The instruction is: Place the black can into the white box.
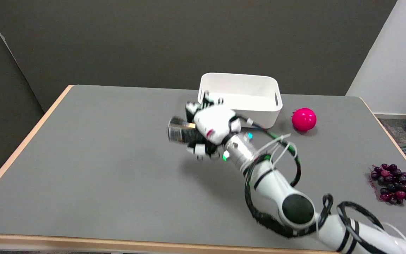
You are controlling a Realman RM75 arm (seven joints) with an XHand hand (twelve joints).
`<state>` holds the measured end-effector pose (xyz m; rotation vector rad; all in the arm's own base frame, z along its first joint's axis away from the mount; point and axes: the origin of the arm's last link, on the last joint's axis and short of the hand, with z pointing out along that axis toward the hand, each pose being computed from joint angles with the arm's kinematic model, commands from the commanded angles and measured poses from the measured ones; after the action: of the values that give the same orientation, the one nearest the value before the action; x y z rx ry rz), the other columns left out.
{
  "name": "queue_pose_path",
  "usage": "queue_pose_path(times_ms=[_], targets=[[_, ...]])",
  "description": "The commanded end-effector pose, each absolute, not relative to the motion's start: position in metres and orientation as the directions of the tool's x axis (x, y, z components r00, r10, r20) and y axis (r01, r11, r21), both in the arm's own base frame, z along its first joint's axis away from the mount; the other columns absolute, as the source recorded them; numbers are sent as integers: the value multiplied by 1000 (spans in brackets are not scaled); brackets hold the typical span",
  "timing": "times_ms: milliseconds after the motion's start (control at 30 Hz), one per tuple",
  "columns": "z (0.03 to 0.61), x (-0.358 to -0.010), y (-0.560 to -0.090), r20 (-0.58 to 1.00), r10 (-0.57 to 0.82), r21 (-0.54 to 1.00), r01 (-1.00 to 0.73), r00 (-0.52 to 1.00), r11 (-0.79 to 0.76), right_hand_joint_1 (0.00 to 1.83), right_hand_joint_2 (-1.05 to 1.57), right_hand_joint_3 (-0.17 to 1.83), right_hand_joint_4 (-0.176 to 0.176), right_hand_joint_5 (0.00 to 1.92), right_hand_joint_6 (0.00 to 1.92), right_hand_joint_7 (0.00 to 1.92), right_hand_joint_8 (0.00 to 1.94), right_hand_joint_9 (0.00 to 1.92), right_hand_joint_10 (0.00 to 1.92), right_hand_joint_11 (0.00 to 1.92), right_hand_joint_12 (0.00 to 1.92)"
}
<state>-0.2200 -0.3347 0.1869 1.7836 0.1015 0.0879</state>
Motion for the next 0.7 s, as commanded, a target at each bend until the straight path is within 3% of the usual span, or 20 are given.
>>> queue_pose_path(times_ms=[33,233,700], targets=[[262,-106,-409,-18,395,1000,23,918,-8,1183,1122,350,-176,552,1466,814,1561,654,1358,143,1280],[304,-113,-444,45,322,993,-77,946,88,1189,1102,372,-176,567,1461,831,1530,669,1340,167,1296],[379,-204,-480,171,39,932,-175,984,318,1196,1070,412,-176,581,1472,857,1482,680,1306,191,1299]])
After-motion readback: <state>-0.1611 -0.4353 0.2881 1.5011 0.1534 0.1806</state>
